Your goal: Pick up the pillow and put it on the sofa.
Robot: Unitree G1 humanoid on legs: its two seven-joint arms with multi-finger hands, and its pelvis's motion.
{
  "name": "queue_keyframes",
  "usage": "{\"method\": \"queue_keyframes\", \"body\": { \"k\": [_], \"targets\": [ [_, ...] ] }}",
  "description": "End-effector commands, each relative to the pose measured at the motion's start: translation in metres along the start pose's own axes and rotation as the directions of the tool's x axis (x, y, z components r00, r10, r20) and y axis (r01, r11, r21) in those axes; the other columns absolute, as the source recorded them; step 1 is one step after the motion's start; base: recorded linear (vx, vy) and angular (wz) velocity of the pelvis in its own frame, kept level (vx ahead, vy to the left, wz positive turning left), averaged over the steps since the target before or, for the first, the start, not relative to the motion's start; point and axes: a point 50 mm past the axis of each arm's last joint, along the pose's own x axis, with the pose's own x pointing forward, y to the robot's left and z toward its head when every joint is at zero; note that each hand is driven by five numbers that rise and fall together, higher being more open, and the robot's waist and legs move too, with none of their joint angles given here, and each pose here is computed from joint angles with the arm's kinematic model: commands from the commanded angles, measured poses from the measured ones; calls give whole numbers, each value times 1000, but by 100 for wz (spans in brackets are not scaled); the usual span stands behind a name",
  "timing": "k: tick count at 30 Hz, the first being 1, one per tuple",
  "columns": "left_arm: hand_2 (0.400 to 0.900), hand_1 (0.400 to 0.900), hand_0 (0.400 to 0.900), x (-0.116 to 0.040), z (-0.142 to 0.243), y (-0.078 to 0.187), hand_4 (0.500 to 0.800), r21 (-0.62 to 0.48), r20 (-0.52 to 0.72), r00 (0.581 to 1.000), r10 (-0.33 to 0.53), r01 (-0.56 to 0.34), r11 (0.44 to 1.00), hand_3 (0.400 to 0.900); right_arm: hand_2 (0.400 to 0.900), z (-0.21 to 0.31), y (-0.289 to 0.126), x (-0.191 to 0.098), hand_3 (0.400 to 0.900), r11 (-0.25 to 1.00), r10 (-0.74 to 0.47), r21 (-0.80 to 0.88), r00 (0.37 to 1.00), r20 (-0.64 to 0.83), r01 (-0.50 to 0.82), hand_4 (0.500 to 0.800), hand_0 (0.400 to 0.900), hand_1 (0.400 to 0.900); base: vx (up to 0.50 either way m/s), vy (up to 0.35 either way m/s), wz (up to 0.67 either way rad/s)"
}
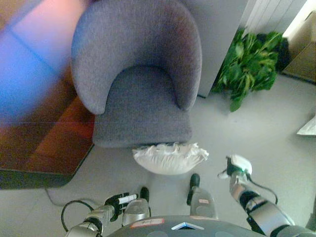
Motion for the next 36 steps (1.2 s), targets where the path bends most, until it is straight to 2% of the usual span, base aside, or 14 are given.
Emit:
{"method": "queue_keyframes", "body": {
  "k": [1,6,10,20,27,36],
  "targets": [
    [900,900,900,-7,-8,24,800,58,-24,999,44,-43,997,900,900,40,-54,12,900,975,-187,-100,975,123,200,800,900,900,-11,-10,27],
    [900,900,900,-8,2,33,800,47,-2,999,50,-50,998,900,900,54,-96,20,900,968,-202,-119,969,142,220,800,900,900,-9,15,24],
    [900,900,900,-6,8,25,800,38,18,1000,24,-24,999,900,900,52,-115,24,900,970,-217,-89,971,101,226,800,900,900,-39,46,16],
    [900,900,900,-4,7,14,800,15,44,999,-22,21,1000,900,900,45,-149,30,900,966,-250,-55,966,60,253,800,900,900,-28,81,8],
    [900,900,900,-3,8,6,800,15,63,997,-47,46,999,900,900,46,-159,30,900,965,-257,-31,965,56,259,800,900,900,-15,37,-1],
    [900,900,900,-1,22,-5,800,-24,119,991,-67,70,997,900,900,50,-197,29,900,951,-309,44,949,59,307,800,900,900,-64,32,-6]
  ]
}}
